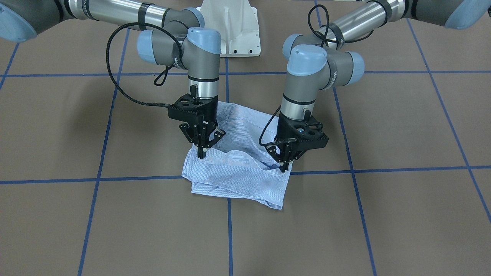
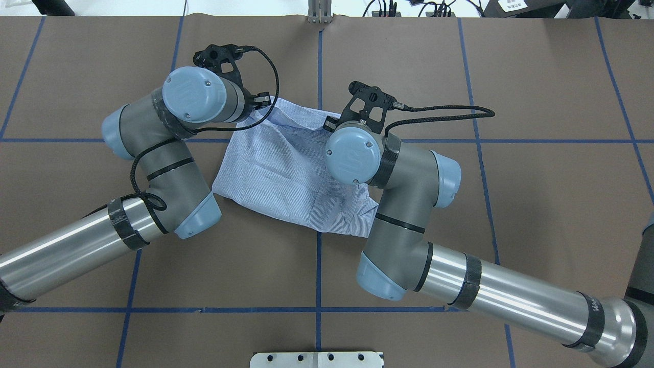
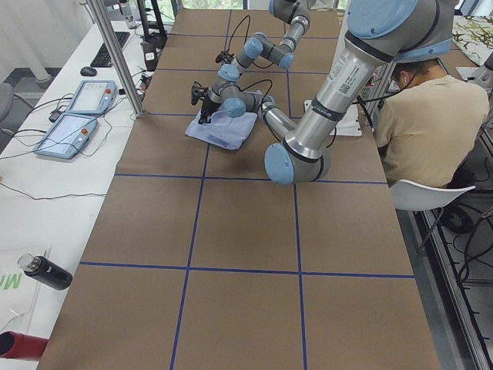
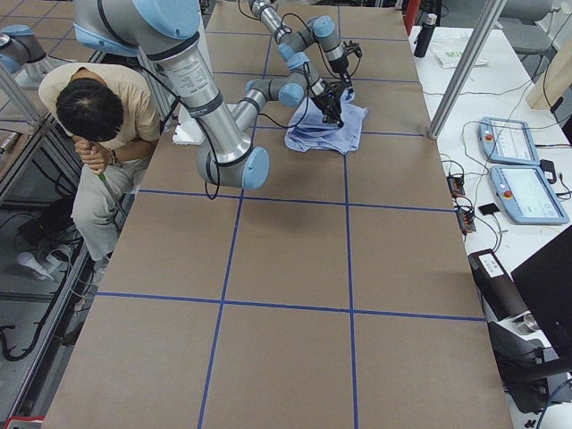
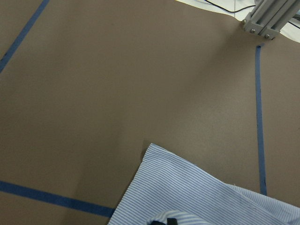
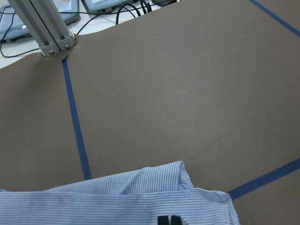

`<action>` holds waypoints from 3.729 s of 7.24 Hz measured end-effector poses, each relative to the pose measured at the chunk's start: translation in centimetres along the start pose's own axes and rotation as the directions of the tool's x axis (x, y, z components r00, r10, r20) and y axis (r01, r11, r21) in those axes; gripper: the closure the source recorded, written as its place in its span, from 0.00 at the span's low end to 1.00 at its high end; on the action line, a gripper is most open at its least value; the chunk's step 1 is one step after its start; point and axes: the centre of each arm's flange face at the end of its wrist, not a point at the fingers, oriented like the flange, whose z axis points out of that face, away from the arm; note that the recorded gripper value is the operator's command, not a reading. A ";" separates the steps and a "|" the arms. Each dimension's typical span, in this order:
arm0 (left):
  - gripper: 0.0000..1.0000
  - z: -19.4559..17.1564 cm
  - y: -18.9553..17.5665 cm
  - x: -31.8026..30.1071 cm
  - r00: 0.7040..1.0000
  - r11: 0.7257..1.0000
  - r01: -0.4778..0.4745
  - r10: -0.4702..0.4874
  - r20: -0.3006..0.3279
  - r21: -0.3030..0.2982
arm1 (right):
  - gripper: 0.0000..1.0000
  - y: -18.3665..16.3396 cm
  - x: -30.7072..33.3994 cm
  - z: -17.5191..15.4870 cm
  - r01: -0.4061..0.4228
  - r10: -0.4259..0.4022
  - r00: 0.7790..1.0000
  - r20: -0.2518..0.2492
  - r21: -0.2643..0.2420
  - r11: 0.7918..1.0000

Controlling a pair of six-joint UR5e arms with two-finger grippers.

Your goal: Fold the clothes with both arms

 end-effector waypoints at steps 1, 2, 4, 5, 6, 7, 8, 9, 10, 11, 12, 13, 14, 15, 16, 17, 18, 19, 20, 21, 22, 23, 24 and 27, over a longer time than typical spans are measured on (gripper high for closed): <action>0.00 1.5 -0.9 -0.8 0.999 0.999 -0.040 0.040 0.003 0.011 | 0.00 -1.5 0.1 0.9 0.021 -0.022 1.000 -0.008 -0.030 0.999; 0.00 2.1 -2.2 -1.6 0.996 0.996 -0.092 0.092 0.006 0.018 | 0.00 -4.3 0.1 1.4 0.055 -0.056 0.998 -0.006 -0.090 0.994; 0.00 -0.1 -5.2 -4.4 0.978 0.978 -0.208 0.207 -0.031 -0.024 | 0.00 -12.3 1.9 1.5 0.124 -0.123 0.992 0.023 -0.245 0.961; 0.00 -2.7 -6.1 -7.4 0.958 0.958 -0.284 0.282 -0.049 -0.043 | 0.00 -16.4 4.3 1.2 0.176 -0.170 0.984 0.046 -0.295 0.939; 0.00 -5.9 -6.8 -10.3 0.932 0.931 -0.361 0.359 -0.041 -0.058 | 0.00 -20.5 8.3 0.2 0.242 -0.232 0.970 0.069 -0.335 0.911; 0.00 -9.5 -7.1 -13.7 0.900 0.897 -0.436 0.436 -0.015 -0.075 | 0.00 -24.5 13.7 -1.8 0.324 -0.313 0.945 0.089 -0.364 0.873; 0.00 -12.8 -7.6 -18.3 0.866 0.862 -0.498 0.501 0.007 -0.097 | 0.00 -28.2 19.6 -4.0 0.405 -0.399 0.911 0.101 -0.387 0.828; 0.00 -15.8 -8.9 -24.0 0.827 0.821 -0.556 0.562 0.010 -0.128 | 0.00 -31.7 26.3 -5.4 0.483 -0.481 0.869 0.118 -0.415 0.771; 0.00 -18.7 -10.7 -30.4 0.787 0.777 -0.609 0.616 -0.003 -0.159 | 0.00 -34.7 33.9 -6.1 0.548 -0.542 0.826 0.154 -0.445 0.708; 0.00 -21.5 -12.1 -37.3 0.765 0.750 -0.635 0.644 -0.011 -0.186 | 0.00 -36.8 42.0 -6.9 0.585 -0.569 0.799 0.194 -0.466 0.663; 0.00 -23.5 -12.1 -43.3 0.777 0.759 -0.616 0.630 -0.002 -0.213 | 0.00 -37.2 49.0 -7.5 0.594 -0.573 0.792 0.212 -0.483 0.643; 0.00 -23.9 -11.6 -48.5 0.811 0.786 -0.563 0.585 0.013 -0.257 | 0.00 -36.3 54.8 -7.9 0.583 -0.564 0.798 0.212 -0.510 0.632; 0.00 -23.5 -11.3 -52.7 0.849 0.815 -0.495 0.527 0.031 -0.301 | 0.00 -34.9 58.5 -7.8 0.559 -0.548 0.812 0.201 -0.540 0.629; 0.00 -23.7 -11.2 -56.0 0.891 0.845 -0.412 0.453 0.045 -0.341 | 0.00 -34.1 60.4 -7.6 0.537 -0.532 0.825 0.191 -0.561 0.630; 0.00 -23.7 -10.7 -58.2 0.924 0.857 -0.327 0.378 0.055 -0.397 | 0.00 -33.5 61.6 -7.4 0.518 -0.519 0.835 0.182 -0.578 0.631; 0.00 -23.8 -9.6 -59.8 0.945 0.856 -0.254 0.319 0.073 -0.450 | 0.00 -33.1 62.3 -7.3 0.505 -0.509 0.842 0.178 -0.588 0.631; 0.00 -24.0 -8.2 -61.0 0.958 0.848 -0.200 0.275 0.085 -0.491 | 0.00 -33.0 62.7 -7.3 0.496 -0.500 0.848 0.175 -0.593 0.634; 0.00 -24.4 -7.4 -61.1 0.965 0.844 -0.174 0.248 0.082 -0.507 | 0.00 -32.9 63.2 -7.4 0.486 -0.491 0.854 0.172 -0.599 0.636; 0.00 -24.6 -7.4 -60.8 0.970 0.846 -0.165 0.232 0.072 -0.506 | 0.00 -32.4 64.0 -7.4 0.476 -0.483 0.859 0.167 -0.608 0.636; 0.00 -24.8 -7.4 -60.6 0.971 0.848 -0.167 0.229 0.064 -0.503 | 0.00 -31.8 65.0 -7.5 0.468 -0.480 0.862 0.160 -0.615 0.635; 0.00 -24.9 -7.5 -60.4 0.971 0.849 -0.171 0.231 0.060 -0.500 | 0.00 -31.6 65.6 -7.8 0.466 -0.482 0.862 0.155 -0.615 0.636; 0.00 -25.0 -7.5 -60.3 0.968 0.850 -0.178 0.241 0.065 -0.496 | 0.00 -31.4 66.0 -8.0 0.463 -0.483 0.863 0.149 -0.617 0.637; 0.00 -25.1 -7.6 -60.3 0.965 0.850 -0.182 0.251 0.077 -0.494 | 0.00 -31.3 66.3 -8.0 0.457 -0.481 0.865 0.144 -0.619 0.638; 0.00 -25.2 -7.6 -60.2 0.955 0.855 -0.226 0.288 0.065 -0.466 | 0.00 -30.4 67.3 -8.4 0.451 -0.477 0.867 0.141 -0.628 0.634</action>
